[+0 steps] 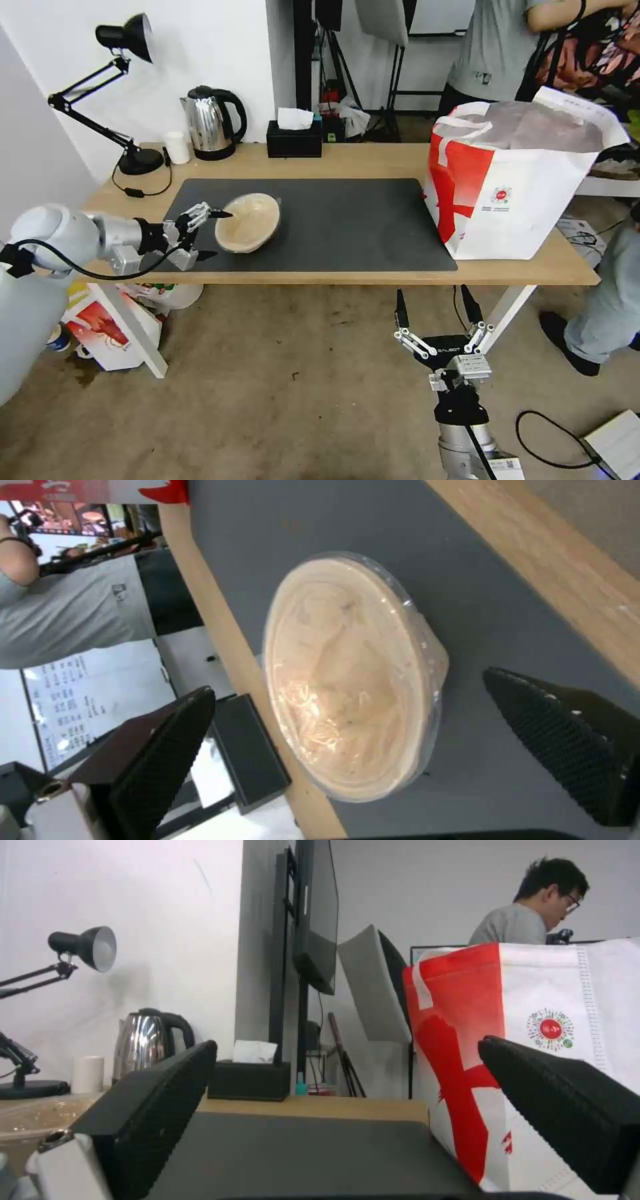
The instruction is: Pick up the trash from the table and place it into the takeout bag.
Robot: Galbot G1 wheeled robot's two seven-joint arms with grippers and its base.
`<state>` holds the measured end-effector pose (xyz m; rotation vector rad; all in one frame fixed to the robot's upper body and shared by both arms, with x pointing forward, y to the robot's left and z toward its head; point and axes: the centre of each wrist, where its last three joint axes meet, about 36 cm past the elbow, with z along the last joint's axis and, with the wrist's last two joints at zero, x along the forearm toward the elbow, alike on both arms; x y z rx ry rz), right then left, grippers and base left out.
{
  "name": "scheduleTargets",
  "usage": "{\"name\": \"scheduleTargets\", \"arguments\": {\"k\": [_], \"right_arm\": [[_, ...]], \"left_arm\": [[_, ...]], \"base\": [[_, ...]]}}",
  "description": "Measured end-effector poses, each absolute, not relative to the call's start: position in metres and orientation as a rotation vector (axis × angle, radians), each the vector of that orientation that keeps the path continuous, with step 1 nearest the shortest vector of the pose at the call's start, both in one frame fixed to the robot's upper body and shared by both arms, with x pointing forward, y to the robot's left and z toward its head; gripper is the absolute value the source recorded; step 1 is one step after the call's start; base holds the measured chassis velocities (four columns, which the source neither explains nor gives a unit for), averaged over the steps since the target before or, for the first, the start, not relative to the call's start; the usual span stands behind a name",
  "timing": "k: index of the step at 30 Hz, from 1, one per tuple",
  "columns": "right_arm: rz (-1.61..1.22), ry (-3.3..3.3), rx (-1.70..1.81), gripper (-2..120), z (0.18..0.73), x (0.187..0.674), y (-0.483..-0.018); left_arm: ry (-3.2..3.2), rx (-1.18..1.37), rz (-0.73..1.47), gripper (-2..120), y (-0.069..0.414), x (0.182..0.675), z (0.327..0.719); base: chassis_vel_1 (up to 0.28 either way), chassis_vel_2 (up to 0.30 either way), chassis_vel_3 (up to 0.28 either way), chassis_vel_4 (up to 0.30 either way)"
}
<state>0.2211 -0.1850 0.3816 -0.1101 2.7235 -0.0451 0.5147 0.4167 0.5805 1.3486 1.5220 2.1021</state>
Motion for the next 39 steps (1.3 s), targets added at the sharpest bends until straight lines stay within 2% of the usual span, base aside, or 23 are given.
{"name": "scheduleTargets", "arguments": {"k": [16, 23, 24, 27, 30, 32, 34, 36, 39], "right_arm": [[-0.045, 2.724, -0.11, 100, 0.382, 0.221, -0.185], [-0.045, 2.724, -0.11, 100, 0.382, 0.221, -0.185], [-0.045, 2.724, -0.11, 100, 0.382, 0.221, -0.185], [-0.045, 2.724, -0.11, 100, 0.382, 0.221, -0.185], [-0.045, 2.724, -0.11, 100, 0.382, 0.221, -0.185], [-0.045, 2.724, -0.11, 100, 0.382, 0.221, -0.185], [-0.045, 2.724, -0.11, 100, 0.382, 0.221, -0.185], [-0.045, 2.724, -0.11, 100, 0.382, 0.221, -0.185], [-0.045, 2.724, -0.11, 100, 0.382, 0.221, -0.185]], "left_arm": [[1.531, 1.42, 2.134, 99, 0.411, 0.534, 0.561], [1.529, 1.465, 2.148, 73, 0.404, 0.544, 0.561], [1.529, 1.465, 2.148, 73, 0.404, 0.544, 0.561], [1.527, 1.48, 2.153, 57, 0.401, 0.548, 0.561], [1.524, 1.485, 2.153, 51, 0.398, 0.55, 0.561], [1.523, 1.488, 2.154, 37, 0.396, 0.551, 0.562], [1.523, 1.49, 2.154, 36, 0.396, 0.552, 0.562], [1.523, 1.494, 2.16, 25, 0.395, 0.552, 0.563], [1.525, 1.498, 2.164, 18, 0.396, 0.552, 0.564]], "base": [[0.0, 0.0, 0.0, 0.0], [0.0, 0.0, 0.0, 0.0], [0.0, 0.0, 0.0, 0.0], [0.0, 0.0, 0.0, 0.0], [0.0, 0.0, 0.0, 0.0], [0.0, 0.0, 0.0, 0.0], [0.0, 0.0, 0.0, 0.0], [0.0, 0.0, 0.0, 0.0], [0.0, 0.0, 0.0, 0.0]]}}
